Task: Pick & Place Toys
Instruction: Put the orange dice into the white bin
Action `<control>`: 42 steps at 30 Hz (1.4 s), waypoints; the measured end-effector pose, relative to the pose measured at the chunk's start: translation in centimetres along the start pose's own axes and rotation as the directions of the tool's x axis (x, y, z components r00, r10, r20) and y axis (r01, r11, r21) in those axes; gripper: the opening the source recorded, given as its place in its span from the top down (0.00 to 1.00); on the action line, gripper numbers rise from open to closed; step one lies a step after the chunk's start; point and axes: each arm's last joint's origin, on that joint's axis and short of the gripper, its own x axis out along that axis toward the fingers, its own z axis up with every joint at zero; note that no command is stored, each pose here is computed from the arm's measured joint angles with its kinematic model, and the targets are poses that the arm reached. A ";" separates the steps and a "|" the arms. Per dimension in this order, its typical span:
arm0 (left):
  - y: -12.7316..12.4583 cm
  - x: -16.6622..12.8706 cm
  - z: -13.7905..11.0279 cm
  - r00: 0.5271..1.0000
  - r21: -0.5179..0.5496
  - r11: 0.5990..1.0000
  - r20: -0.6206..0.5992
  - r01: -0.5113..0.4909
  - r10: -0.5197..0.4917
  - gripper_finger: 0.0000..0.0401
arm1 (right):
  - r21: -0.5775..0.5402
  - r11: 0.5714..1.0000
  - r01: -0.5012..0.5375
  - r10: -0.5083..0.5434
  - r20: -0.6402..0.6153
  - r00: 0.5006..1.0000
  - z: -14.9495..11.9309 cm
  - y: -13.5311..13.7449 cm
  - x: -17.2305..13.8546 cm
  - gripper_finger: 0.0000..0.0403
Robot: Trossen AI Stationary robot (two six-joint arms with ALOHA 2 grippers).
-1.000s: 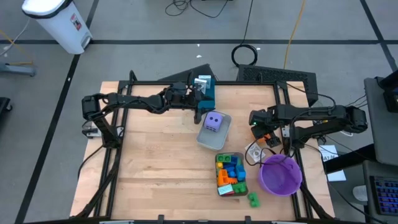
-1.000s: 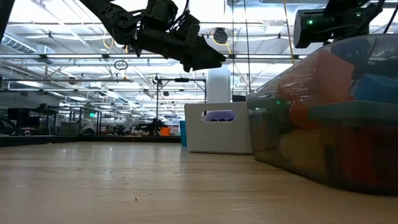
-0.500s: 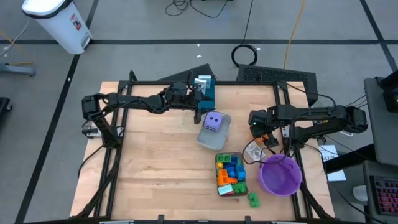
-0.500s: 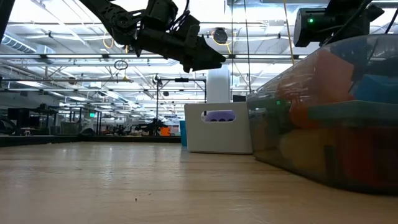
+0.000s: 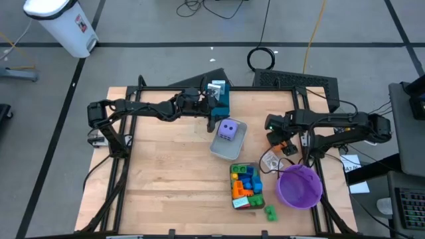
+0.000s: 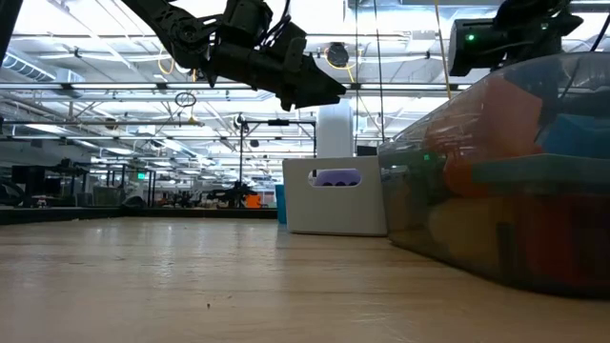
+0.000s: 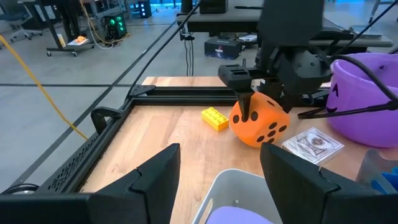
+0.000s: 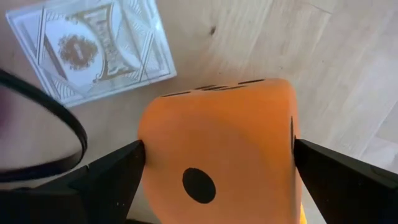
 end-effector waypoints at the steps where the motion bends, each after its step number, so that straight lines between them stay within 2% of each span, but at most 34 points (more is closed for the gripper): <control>1: 0.0 0.0 0.0 1.000 0.000 1.000 0.000 0.000 0.000 0.43 | 0.012 1.000 -0.010 0.010 -0.001 1.000 0.0 -0.2 0.1 0.01; 8: 0.0 0.0 0.0 1.000 -0.005 1.000 -0.001 0.000 0.000 0.43 | 0.003 0.997 -0.079 0.079 -0.072 0.994 -0.4 -0.5 1.9 0.01; 13: 0.0 0.0 0.0 1.000 -0.004 1.000 -0.001 0.000 0.000 0.43 | 0.003 0.994 -0.113 0.113 -0.061 0.992 -0.1 -0.7 2.8 0.01; 25: 0.0 0.0 -0.1 1.000 -0.017 1.000 -0.007 0.001 -0.001 0.43 | 0.008 0.994 -0.113 0.114 -0.047 0.992 0.2 -0.8 3.1 0.02; 36: 0.0 0.0 -0.1 1.000 -0.020 1.000 -0.006 0.001 -0.001 0.43 | 0.112 0.992 -0.065 0.071 -0.048 0.996 -0.1 -0.8 2.7 0.19; 42: 0.0 0.0 0.0 1.000 -0.019 1.000 -0.001 0.000 0.000 0.43 | 0.140 0.990 -0.016 0.016 -0.004 1.000 0.5 -1.4 0.9 0.24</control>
